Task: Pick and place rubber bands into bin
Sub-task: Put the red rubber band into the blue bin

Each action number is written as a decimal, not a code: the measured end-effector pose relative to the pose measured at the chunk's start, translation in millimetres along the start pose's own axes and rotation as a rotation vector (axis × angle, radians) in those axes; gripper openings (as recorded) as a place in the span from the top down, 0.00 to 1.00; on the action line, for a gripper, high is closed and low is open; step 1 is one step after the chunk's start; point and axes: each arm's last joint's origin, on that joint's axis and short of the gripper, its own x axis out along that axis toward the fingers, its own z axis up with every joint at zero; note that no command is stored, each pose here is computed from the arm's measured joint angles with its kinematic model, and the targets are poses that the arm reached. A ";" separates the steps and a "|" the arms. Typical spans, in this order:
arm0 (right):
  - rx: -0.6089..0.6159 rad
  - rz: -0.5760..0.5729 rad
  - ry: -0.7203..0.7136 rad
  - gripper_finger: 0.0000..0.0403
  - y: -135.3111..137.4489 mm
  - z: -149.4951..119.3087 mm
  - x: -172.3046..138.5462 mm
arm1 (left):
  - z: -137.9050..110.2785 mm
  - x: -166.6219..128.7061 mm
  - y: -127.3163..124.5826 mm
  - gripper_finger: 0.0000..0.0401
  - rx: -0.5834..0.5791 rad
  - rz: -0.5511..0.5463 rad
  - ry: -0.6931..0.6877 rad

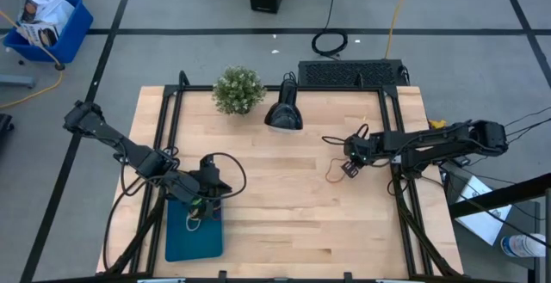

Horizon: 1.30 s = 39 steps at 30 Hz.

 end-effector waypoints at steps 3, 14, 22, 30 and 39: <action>-0.015 -0.002 -0.004 0.99 0.0 0.3 0.0 | 0.0 0.0 0.0 0.91 0.002 0.000 0.000; -0.033 0.011 -0.048 1.00 -0.4 1.1 -4.6 | 0.2 -0.1 -0.1 0.91 -0.004 -0.001 -0.001; -0.044 0.136 -0.176 1.00 3.2 6.9 -18.2 | 2.1 -0.1 -1.2 0.91 -0.009 -0.012 -0.020; -0.159 0.502 -0.422 1.00 29.0 24.1 -42.2 | 2.2 -0.1 -1.3 0.91 -0.035 -0.012 -0.021; -0.324 0.850 -0.758 1.00 66.8 25.9 -79.8 | 5.9 0.6 -1.2 0.91 -0.009 0.039 -0.085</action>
